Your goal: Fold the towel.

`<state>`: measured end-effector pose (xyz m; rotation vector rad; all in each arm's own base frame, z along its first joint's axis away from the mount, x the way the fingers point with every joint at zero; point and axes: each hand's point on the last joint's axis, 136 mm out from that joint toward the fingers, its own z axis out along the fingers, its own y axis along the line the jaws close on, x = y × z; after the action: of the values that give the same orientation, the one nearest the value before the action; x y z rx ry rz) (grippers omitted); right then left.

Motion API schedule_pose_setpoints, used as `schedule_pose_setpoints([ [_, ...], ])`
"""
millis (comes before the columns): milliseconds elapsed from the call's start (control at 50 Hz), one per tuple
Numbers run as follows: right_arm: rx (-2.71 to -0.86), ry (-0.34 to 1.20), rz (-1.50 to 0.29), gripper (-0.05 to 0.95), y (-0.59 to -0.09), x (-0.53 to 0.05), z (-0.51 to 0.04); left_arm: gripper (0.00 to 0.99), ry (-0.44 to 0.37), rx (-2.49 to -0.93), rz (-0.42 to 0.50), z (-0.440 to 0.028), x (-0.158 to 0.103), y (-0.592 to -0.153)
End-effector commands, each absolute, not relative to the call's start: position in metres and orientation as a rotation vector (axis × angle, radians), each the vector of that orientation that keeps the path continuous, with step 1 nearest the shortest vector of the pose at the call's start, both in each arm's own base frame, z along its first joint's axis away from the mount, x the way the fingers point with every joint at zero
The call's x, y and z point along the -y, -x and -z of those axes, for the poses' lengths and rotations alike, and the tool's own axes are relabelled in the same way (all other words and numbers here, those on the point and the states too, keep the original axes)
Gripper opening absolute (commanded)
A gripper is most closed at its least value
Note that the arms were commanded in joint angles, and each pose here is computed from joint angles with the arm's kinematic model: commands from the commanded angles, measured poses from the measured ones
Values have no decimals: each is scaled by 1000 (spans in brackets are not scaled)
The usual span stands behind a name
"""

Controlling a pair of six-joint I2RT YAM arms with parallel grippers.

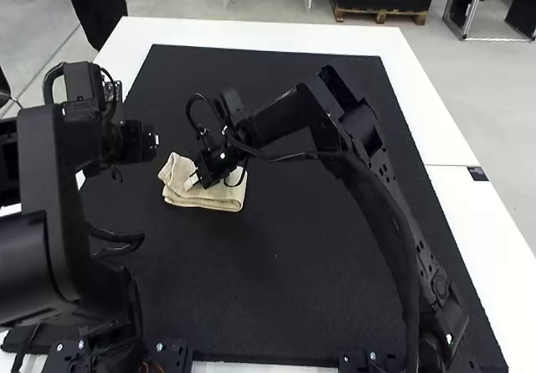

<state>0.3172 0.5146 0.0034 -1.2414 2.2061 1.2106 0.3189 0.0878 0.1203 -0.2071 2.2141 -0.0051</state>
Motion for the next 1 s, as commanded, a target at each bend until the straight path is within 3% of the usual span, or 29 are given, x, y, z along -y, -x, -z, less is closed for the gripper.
schedule_pose_setpoints([
  [0,-2173,1275,-1241,-20,-307,-524,-13,970,198,-2171,17,-134,-86,-322],
  [240,-2064,1199,-1260,-20,-333,-517,-94,970,184,-2129,16,-151,-85,-323],
  [520,-1888,1045,-1203,-20,-380,-478,-215,969,179,-1997,31,-213,-85,-341],
  [800,-1704,933,-1115,-20,-388,-426,-331,967,132,-1877,158,-281,-43,-358],
  [980,-1600,866,-1068,-16,-376,-386,-393,962,113,-1826,172,-314,-36,-357],
])
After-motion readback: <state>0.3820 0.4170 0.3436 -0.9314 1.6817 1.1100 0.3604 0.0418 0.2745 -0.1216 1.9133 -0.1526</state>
